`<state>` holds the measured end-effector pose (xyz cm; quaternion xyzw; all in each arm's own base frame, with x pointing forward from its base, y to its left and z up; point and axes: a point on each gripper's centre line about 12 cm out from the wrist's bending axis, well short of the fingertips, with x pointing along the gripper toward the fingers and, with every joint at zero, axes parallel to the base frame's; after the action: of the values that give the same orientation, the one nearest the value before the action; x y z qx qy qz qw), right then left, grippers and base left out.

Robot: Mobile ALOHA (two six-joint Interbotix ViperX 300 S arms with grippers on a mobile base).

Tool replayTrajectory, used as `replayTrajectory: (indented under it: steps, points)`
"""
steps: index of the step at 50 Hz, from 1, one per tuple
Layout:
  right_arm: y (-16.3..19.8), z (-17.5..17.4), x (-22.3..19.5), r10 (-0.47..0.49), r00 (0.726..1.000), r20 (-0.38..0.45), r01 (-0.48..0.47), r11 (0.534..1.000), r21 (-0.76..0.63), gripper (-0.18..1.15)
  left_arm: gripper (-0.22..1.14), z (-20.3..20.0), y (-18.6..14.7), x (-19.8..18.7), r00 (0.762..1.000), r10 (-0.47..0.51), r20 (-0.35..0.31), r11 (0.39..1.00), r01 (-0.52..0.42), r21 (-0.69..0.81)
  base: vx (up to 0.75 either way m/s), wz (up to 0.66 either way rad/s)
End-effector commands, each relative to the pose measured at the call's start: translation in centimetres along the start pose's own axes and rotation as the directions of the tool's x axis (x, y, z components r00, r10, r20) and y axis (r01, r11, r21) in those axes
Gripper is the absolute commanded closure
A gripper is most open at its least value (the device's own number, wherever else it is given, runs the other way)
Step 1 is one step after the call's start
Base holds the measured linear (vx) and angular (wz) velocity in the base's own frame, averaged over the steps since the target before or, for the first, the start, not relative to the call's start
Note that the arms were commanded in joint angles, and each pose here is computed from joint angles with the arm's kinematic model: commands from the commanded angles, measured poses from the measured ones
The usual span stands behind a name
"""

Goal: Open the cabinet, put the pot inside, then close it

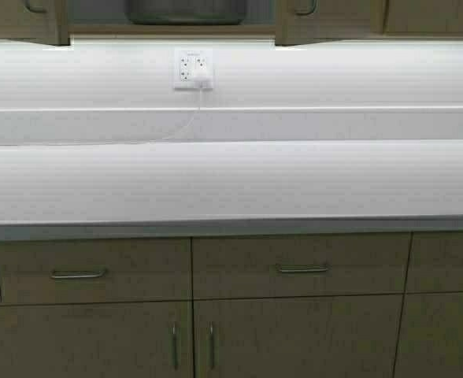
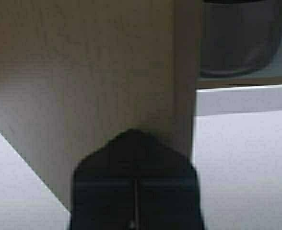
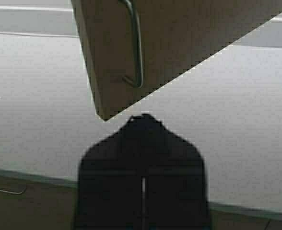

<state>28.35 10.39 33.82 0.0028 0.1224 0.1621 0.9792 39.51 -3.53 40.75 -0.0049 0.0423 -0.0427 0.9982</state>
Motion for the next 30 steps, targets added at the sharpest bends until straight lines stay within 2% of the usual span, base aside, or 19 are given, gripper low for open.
replayTrajectory:
  steps: [1, 9, 22, 30]
  points:
    - [0.2, 1.1, -0.2, 0.006, 0.999, 0.032, -0.006, 1.000, 0.000, 0.89, 0.89, 1.8, -0.9, 1.9, 0.999, -0.022, 0.044, 1.000, 0.023, -0.011, 0.08, 0.00]
    - [0.2, 1.2, -0.1, 0.006, 0.999, 0.033, -0.007, 1.000, 0.005, 0.89, 0.89, 1.4, -1.7, 2.7, 0.999, -0.040, 0.019, 0.999, 0.040, -0.014, 0.05, 0.01]
    - [0.2, 2.2, 1.0, 0.004, 0.999, 0.040, -0.003, 0.999, -0.039, 0.89, 0.89, -0.6, -1.5, -2.8, 0.999, -0.044, 0.019, 0.999, 0.044, -0.007, 0.03, 0.00]
    - [0.4, 5.0, 3.4, 0.008, 0.997, 0.078, -0.005, 0.999, -0.040, 0.89, 0.89, -2.1, -1.4, -4.7, 0.999, -0.046, 0.013, 0.999, 0.046, 0.006, 0.03, 0.02]
